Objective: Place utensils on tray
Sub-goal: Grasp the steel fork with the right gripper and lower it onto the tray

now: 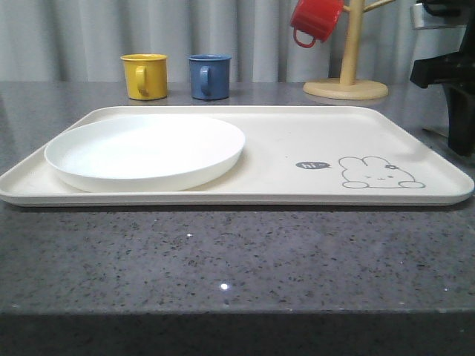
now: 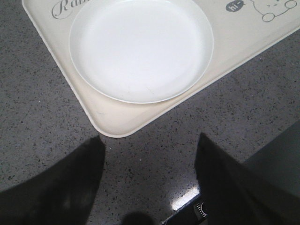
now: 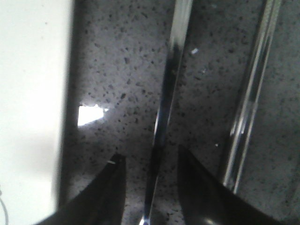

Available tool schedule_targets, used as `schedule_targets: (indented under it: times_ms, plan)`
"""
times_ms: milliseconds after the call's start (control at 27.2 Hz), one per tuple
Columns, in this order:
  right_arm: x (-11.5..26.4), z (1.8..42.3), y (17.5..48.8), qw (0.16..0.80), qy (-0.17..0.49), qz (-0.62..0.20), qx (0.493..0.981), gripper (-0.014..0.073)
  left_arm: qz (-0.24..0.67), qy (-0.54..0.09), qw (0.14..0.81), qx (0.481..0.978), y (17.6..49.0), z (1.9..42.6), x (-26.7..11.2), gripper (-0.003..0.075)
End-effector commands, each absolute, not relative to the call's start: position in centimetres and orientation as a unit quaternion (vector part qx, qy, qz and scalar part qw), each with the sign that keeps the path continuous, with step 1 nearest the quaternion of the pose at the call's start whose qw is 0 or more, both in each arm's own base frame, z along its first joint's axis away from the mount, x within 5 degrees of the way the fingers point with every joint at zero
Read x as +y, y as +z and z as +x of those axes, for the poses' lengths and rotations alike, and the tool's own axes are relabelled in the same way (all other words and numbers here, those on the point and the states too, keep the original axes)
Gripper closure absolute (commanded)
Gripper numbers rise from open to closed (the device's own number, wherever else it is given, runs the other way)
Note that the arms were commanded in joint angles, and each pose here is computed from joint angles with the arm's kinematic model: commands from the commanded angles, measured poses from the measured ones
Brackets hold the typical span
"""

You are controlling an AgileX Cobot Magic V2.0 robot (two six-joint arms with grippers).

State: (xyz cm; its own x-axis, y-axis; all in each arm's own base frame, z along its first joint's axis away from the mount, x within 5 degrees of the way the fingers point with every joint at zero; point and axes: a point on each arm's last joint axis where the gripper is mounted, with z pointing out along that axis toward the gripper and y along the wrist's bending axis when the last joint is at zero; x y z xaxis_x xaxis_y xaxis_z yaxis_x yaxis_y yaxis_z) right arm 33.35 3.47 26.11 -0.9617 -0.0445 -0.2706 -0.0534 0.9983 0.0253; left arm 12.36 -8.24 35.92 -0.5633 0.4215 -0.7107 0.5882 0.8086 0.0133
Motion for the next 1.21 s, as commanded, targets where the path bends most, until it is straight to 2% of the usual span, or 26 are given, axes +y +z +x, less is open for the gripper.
schedule_targets:
  times_ms: [0,294,698,955,1175]
  plan:
    - [3.5,33.5,27.8,0.169,0.019,-0.026,0.985,0.0354,0.280,-0.131,0.403,0.862,37.1,12.6,-8.6,0.0297]
    - [3.5,33.7,27.4,0.160,0.020,-0.026,0.987,0.0362,0.280,-0.131,0.403,0.862,37.1,12.6,-8.6,0.0298]
    - [3.5,33.4,27.7,0.144,0.022,-0.025,0.989,0.0593,0.280,-0.131,0.403,0.862,37.1,12.6,-8.6,0.0297]
    - [3.9,32.9,29.6,0.138,0.032,-0.026,0.990,0.0608,0.280,-0.131,0.403,0.862,37.1,12.6,-8.6,0.0298]
    - [6.4,32.1,31.9,0.145,0.072,-0.049,0.986,0.0608,0.280,-0.131,0.403,0.862,37.1,12.6,-8.6,0.0297]
